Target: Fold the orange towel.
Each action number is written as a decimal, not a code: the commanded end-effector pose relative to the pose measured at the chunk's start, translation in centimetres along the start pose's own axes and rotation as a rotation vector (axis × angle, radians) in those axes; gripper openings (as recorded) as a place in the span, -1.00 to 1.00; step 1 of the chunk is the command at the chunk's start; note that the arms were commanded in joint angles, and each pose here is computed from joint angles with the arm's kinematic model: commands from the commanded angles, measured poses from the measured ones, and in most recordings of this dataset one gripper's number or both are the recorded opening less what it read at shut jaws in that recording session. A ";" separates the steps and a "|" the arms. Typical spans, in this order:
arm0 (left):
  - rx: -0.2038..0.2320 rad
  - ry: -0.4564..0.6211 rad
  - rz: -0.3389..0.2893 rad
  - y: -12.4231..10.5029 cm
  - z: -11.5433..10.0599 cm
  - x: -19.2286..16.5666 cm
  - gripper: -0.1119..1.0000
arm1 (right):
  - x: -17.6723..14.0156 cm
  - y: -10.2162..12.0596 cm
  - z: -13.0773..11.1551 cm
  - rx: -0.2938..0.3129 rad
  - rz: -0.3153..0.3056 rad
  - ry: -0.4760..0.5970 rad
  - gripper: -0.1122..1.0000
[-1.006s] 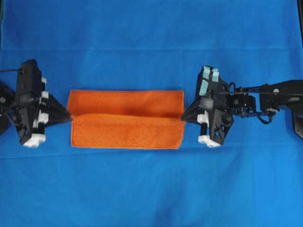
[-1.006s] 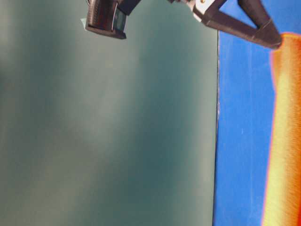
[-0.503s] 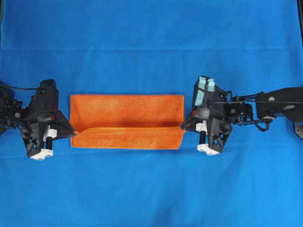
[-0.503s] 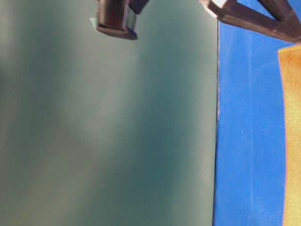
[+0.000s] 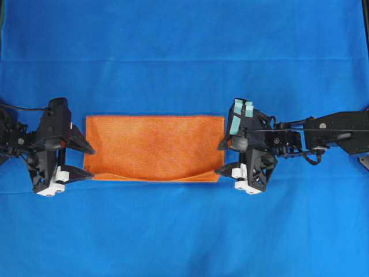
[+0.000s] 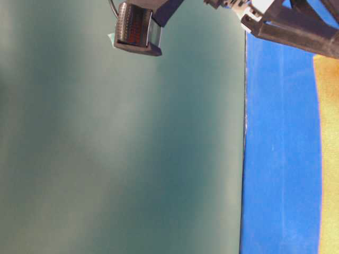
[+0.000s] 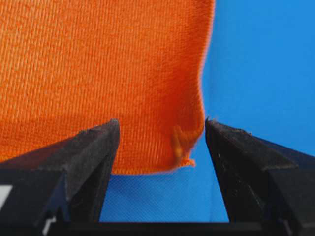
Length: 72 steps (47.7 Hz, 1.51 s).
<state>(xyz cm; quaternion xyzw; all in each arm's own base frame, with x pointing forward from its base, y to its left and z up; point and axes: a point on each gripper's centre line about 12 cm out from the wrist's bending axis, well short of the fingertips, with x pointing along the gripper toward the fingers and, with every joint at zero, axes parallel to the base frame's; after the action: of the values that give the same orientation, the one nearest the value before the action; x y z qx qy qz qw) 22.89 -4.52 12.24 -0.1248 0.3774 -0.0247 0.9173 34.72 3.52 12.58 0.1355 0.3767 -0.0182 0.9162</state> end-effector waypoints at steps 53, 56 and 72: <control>-0.041 0.009 0.267 9.0 0.3 1.3 0.36 | 1.1 -8.9 1.1 0.105 -0.179 -0.006 0.29; -0.042 0.013 0.268 9.0 0.3 1.4 0.34 | 1.1 -8.9 1.2 0.104 -0.178 -0.010 0.28; -0.050 0.073 0.273 9.1 0.0 1.7 -0.46 | 1.3 -8.1 1.4 0.082 -0.158 -0.034 -0.75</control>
<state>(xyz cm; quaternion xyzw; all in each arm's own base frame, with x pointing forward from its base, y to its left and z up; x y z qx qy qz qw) 23.28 3.93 8.52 -0.0950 0.4284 0.1046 0.8925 34.92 -4.78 9.91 0.1457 0.3850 -0.1146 0.9041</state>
